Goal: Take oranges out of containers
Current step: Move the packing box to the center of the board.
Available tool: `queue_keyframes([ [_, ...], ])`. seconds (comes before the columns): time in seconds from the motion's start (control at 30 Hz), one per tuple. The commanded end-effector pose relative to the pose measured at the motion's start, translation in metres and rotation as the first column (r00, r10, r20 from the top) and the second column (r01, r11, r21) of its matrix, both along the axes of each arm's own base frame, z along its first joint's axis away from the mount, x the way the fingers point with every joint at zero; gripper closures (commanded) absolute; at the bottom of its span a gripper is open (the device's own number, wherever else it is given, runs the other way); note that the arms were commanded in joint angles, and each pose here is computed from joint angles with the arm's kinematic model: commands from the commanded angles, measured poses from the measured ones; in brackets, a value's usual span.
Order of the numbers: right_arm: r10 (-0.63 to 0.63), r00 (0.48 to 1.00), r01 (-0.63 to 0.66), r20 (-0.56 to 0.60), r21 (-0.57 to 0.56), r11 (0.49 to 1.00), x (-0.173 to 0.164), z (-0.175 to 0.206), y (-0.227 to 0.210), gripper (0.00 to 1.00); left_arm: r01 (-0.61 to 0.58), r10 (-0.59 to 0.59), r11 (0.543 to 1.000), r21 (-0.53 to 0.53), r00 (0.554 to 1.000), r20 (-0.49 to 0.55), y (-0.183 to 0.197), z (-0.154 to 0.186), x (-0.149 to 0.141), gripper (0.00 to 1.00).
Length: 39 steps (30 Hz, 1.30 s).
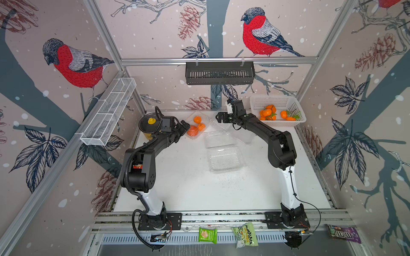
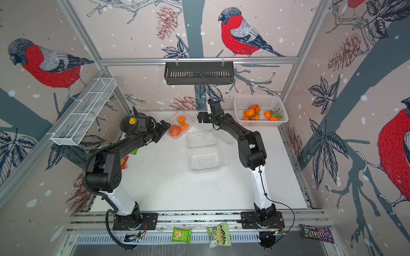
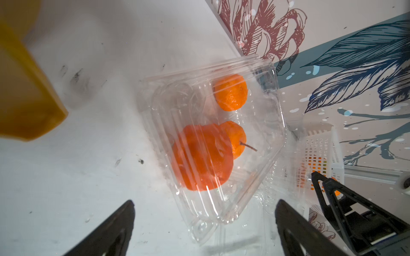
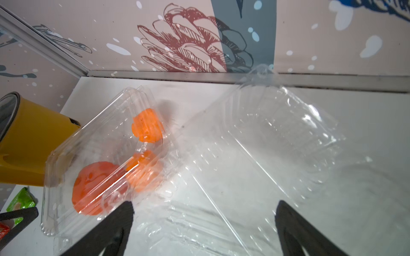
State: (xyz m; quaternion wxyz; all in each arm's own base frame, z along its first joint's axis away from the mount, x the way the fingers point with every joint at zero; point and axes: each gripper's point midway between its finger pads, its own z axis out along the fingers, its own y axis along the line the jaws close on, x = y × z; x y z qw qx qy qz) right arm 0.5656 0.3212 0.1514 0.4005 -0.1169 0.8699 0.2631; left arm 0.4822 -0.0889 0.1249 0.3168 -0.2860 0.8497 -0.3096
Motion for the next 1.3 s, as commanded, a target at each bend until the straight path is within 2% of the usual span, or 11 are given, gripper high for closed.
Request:
queue_keyframes([
  [0.0, 0.097, 0.99, -0.103, 0.106, 0.047, 0.994, 0.02, 0.021, 0.03, 0.0, -0.004, 0.007, 0.999, -0.041, 0.998, 0.058, -0.004, 0.011, 0.016, 0.03],
  [0.1, 0.13, 0.982, -0.14, 0.133, 0.065, 0.988, 0.034, 0.019, 0.052, 0.0, -0.002, 0.004, 0.999, -0.046, 0.999, 0.045, -0.006, 0.005, 0.022, 0.03],
  [0.23, 0.202, 0.961, -0.224, 0.191, 0.098, 0.97, 0.037, 0.01, 0.077, 0.0, -0.006, 0.008, 0.999, -0.042, 0.999, 0.035, -0.005, -0.003, 0.024, 0.03],
  [0.4, 0.223, 0.933, -0.271, 0.282, 0.142, 0.952, 0.043, 0.004, 0.093, 0.0, -0.003, 0.004, 0.999, -0.041, 1.0, 0.016, -0.005, -0.015, 0.025, 0.03],
  [0.57, 0.263, 0.924, -0.313, 0.278, 0.151, 0.938, 0.04, -0.015, 0.108, 0.0, 0.002, -0.002, 0.999, -0.04, 1.0, -0.003, -0.007, -0.027, 0.028, 0.03],
  [0.67, 0.337, 0.91, -0.382, 0.241, 0.175, 0.907, 0.022, -0.021, 0.117, 0.0, 0.007, -0.007, 0.999, -0.031, 1.0, 0.004, -0.006, -0.024, 0.032, 0.03],
  [0.8, 0.422, 0.874, -0.459, 0.241, 0.127, 0.879, -0.006, -0.016, 0.129, 0.0, 0.014, -0.014, 0.999, -0.031, 1.0, 0.012, -0.007, -0.021, 0.034, 0.03],
  [1.0, 0.468, 0.852, -0.506, 0.235, 0.134, 0.852, -0.039, 0.002, 0.131, 0.0, 0.038, -0.038, 0.999, -0.029, 0.999, 0.015, -0.01, -0.016, 0.033, 0.03],
  [1.27, 0.53, 0.826, -0.557, 0.192, 0.132, 0.82, -0.103, 0.008, 0.14, 0.0, 0.048, -0.047, 0.998, -0.032, 0.998, 0.037, -0.009, 0.008, 0.007, 0.03],
])
